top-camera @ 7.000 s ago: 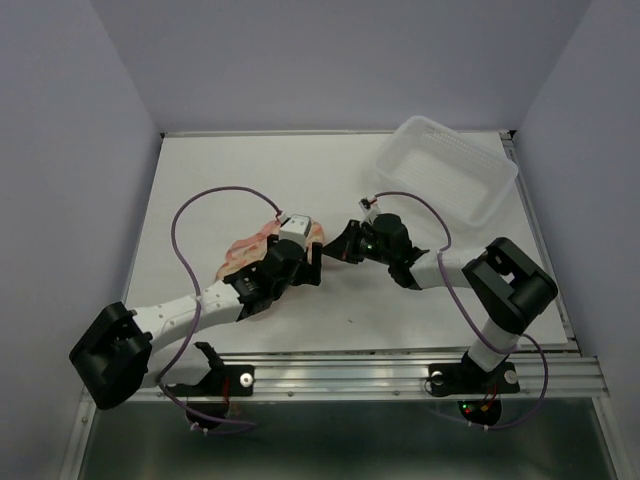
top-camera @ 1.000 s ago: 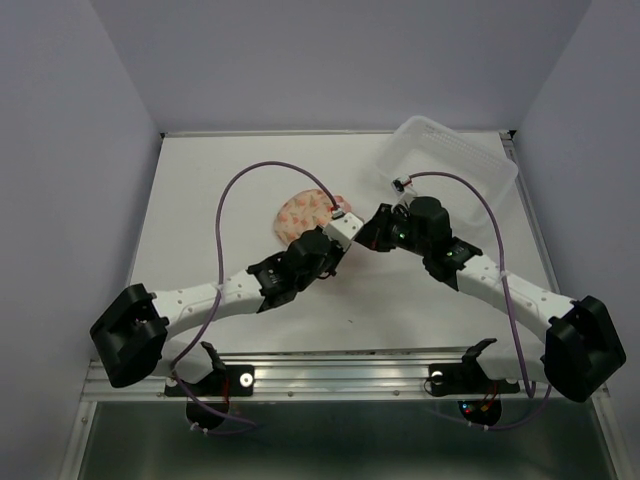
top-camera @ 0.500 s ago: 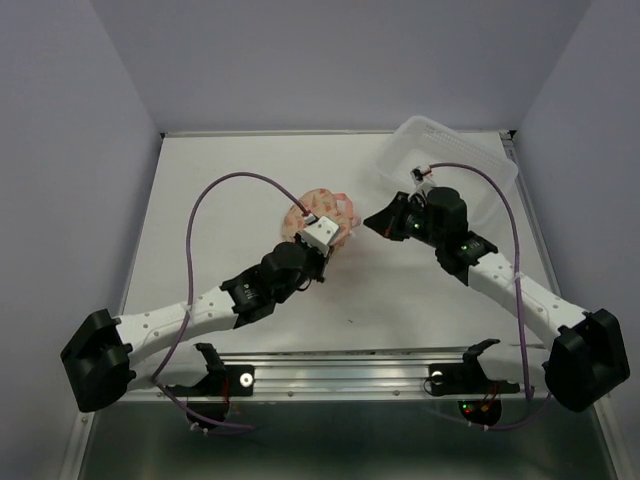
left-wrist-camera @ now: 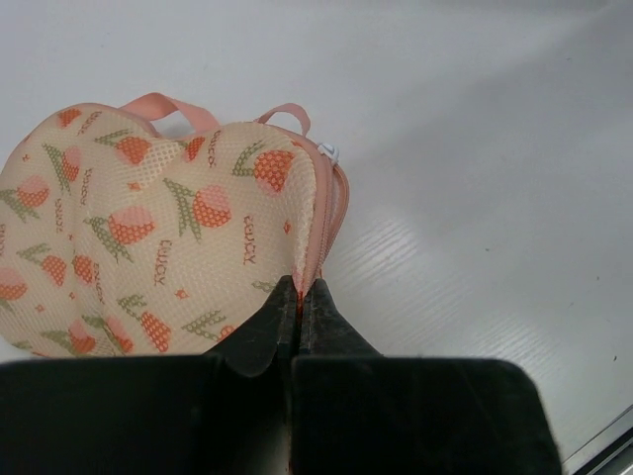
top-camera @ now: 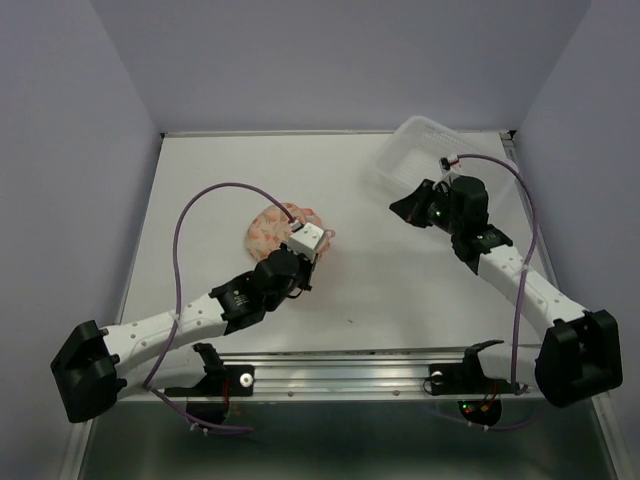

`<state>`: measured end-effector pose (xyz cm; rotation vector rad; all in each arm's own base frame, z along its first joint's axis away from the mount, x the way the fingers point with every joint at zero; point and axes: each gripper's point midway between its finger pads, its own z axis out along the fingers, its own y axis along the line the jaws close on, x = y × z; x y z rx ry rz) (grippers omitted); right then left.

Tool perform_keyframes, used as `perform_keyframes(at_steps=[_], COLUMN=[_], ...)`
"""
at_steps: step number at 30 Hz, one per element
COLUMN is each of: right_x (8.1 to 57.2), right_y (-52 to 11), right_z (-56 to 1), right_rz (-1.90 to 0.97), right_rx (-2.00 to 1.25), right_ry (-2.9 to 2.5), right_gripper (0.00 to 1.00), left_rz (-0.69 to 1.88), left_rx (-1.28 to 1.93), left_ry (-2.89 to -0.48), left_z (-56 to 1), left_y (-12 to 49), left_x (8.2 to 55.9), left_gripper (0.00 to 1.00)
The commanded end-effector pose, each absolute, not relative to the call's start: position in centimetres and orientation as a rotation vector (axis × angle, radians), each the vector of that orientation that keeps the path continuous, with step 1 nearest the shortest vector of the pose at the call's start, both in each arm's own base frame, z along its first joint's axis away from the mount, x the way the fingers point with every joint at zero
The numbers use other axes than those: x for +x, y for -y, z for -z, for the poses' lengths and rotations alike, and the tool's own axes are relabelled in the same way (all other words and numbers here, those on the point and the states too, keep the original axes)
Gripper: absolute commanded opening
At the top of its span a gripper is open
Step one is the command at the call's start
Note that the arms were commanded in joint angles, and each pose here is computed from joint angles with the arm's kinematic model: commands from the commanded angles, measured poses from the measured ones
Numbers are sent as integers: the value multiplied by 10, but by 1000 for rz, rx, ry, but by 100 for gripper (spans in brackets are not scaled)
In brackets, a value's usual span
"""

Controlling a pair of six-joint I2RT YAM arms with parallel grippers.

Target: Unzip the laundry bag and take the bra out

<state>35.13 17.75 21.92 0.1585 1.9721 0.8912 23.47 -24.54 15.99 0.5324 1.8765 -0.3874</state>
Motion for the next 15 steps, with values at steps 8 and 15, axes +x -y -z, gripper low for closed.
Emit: perform_keyframes(at_steps=[8, 15], right_x=[299, 279], right_y=[-281, -289], right_z=[-202, -186], right_rz=[-1130, -1186], right_rx=[-401, -511], right_ry=[-2022, -2010], right_gripper=[36, 55], left_rz=[501, 466], left_rx=[606, 567], left_ry=[-1845, -1847], left_z=[-161, -169], left_y=[265, 262], left_x=[226, 233], left_gripper=[0, 0])
